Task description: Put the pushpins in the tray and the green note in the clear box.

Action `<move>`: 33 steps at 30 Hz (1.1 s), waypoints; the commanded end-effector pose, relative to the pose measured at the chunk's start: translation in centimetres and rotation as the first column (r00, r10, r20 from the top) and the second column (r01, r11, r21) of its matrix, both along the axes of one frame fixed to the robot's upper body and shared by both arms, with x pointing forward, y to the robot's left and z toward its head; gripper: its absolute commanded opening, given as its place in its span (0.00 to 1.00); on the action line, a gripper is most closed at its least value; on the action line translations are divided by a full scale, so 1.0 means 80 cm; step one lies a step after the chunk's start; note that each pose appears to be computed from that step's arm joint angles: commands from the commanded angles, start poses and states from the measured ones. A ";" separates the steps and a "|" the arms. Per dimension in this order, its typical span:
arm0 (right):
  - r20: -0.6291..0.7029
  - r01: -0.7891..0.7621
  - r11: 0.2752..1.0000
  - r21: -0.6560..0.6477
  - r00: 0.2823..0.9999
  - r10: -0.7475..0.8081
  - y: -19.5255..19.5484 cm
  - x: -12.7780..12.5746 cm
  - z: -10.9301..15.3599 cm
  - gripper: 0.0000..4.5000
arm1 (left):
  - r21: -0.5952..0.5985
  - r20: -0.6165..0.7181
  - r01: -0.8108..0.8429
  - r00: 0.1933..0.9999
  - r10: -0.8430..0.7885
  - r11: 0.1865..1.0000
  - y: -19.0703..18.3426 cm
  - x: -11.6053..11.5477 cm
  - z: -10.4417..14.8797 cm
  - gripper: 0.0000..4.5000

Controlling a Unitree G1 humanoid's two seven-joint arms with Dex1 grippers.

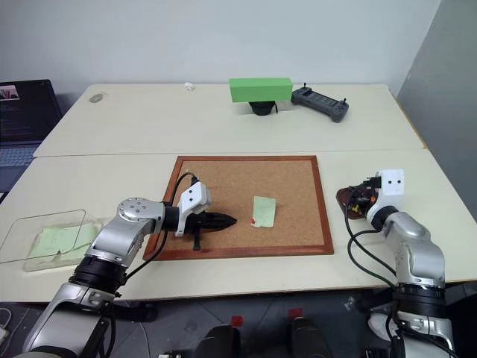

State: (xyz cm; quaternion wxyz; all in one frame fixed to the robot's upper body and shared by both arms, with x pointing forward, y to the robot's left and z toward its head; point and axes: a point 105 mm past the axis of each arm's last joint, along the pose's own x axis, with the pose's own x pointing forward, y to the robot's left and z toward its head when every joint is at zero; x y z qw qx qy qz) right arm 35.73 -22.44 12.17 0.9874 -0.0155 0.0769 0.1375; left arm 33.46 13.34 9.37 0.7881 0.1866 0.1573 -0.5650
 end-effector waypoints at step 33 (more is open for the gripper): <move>0.023 -0.816 0.568 -0.113 0.569 0.822 0.269 -0.042 -0.032 0.43 | 0.047 -0.043 -0.037 0.998 0.039 0.998 0.016 -0.015 -0.011 0.00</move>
